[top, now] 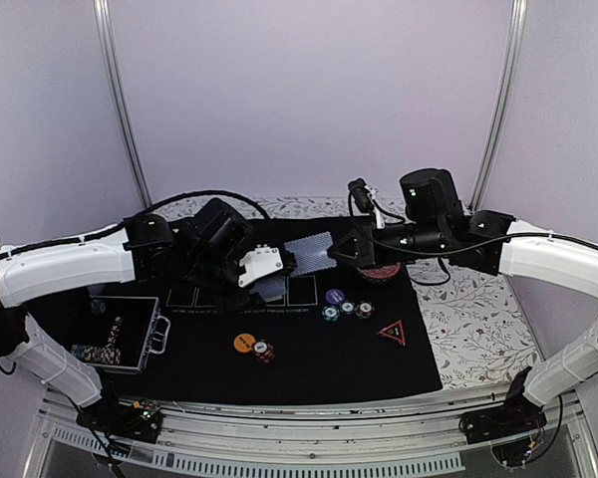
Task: Distribute texas hold em gaming equipment
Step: Distribute the poker card in the big blind area.
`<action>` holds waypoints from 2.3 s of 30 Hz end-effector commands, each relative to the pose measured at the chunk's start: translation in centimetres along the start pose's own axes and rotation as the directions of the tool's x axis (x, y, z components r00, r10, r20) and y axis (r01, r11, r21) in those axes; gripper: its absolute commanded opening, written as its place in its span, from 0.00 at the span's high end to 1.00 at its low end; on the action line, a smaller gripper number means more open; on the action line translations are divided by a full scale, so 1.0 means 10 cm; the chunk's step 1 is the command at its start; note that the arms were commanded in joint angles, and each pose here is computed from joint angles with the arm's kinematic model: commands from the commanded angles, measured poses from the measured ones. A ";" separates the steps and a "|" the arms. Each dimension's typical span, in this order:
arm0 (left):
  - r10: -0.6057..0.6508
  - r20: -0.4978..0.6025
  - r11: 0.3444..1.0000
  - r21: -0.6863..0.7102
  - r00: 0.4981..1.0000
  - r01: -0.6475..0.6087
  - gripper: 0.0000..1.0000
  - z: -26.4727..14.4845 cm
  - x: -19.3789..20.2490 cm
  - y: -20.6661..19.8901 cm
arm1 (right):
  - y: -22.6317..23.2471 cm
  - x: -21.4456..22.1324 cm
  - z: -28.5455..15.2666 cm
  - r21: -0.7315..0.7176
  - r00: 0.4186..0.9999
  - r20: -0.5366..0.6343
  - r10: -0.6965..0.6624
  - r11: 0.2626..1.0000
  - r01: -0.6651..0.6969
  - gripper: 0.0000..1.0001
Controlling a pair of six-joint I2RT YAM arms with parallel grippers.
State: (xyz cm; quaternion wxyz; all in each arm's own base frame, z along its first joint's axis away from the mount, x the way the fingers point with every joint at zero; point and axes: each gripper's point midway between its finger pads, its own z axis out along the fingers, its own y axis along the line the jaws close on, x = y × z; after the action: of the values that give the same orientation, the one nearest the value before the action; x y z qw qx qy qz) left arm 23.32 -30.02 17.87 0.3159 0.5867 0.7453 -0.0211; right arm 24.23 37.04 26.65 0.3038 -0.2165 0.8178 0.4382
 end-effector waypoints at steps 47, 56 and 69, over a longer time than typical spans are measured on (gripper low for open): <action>-0.143 0.033 0.984 -0.106 0.989 0.145 0.45 -0.08 0.08 0.44 | -0.27 2.03 1.15 0.017 0.807 -0.569 0.157 0.984 -0.180 0.76; -0.087 0.063 0.994 -0.061 0.994 0.090 0.45 -0.12 0.00 0.31 | -0.42 1.24 0.53 0.158 0.927 -0.347 0.142 0.983 -0.092 0.26; 0.034 0.087 0.999 -0.019 0.996 -0.033 0.45 -0.18 -0.12 0.02 | 0.16 -0.04 0.60 -0.162 0.998 -0.060 -0.011 0.987 0.001 0.01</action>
State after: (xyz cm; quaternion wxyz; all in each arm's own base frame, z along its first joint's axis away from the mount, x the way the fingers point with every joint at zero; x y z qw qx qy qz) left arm 23.35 -29.89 19.19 0.3409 0.5859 0.7346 -0.0277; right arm 24.27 40.01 22.94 0.2475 -0.2238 0.8221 0.4613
